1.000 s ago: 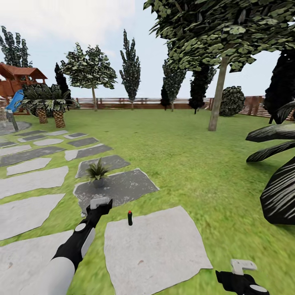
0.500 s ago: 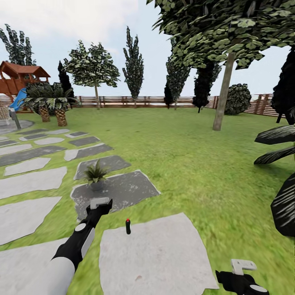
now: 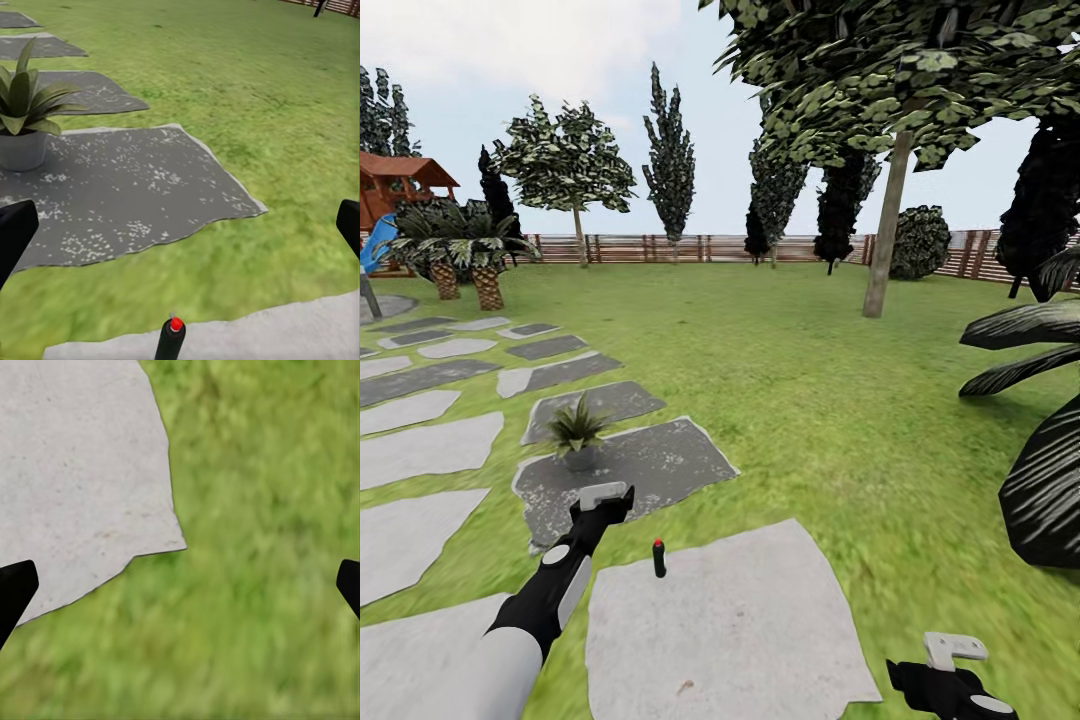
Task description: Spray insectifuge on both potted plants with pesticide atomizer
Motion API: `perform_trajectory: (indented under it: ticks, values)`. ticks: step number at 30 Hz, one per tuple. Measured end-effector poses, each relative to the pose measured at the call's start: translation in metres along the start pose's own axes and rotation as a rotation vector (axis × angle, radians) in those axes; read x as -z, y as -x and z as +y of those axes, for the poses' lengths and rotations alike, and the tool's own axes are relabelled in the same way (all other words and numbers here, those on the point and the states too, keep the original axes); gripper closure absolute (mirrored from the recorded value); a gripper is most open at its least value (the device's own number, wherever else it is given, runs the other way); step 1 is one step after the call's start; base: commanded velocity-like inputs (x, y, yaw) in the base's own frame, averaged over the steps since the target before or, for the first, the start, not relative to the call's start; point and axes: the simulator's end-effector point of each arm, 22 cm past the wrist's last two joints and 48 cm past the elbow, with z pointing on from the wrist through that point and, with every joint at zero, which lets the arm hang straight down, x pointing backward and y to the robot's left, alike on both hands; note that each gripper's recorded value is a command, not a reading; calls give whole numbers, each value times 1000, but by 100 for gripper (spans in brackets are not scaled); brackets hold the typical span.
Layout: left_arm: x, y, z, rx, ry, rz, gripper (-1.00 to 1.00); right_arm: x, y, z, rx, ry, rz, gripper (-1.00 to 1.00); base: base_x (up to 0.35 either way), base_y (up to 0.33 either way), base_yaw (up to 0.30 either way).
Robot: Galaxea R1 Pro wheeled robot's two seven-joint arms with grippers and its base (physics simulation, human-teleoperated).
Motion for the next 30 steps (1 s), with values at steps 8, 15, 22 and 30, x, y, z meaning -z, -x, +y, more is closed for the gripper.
perform_trajectory:
  ticks: [8, 15, 22, 30]
  values:
    - [0, 0, 0, -1, 1, 0, -100, 0, 0, 0, 0, 1, 1, -100, 182, -28, -1]
    - [0, -1, 0, 0, 1, 1, -100, 0, 0, 1, 0, 1, 1, -100, 183, -206, 0]
    - [0, -1, 0, -1, 0, 1, -100, 0, 0, 1, 0, 1, 1, -100, 24, -39, 0]
    - [0, 4, 0, -3, 0, -18, -100, 0, 0, 0, 0, 0, 1, -100, 1, -31, 0]
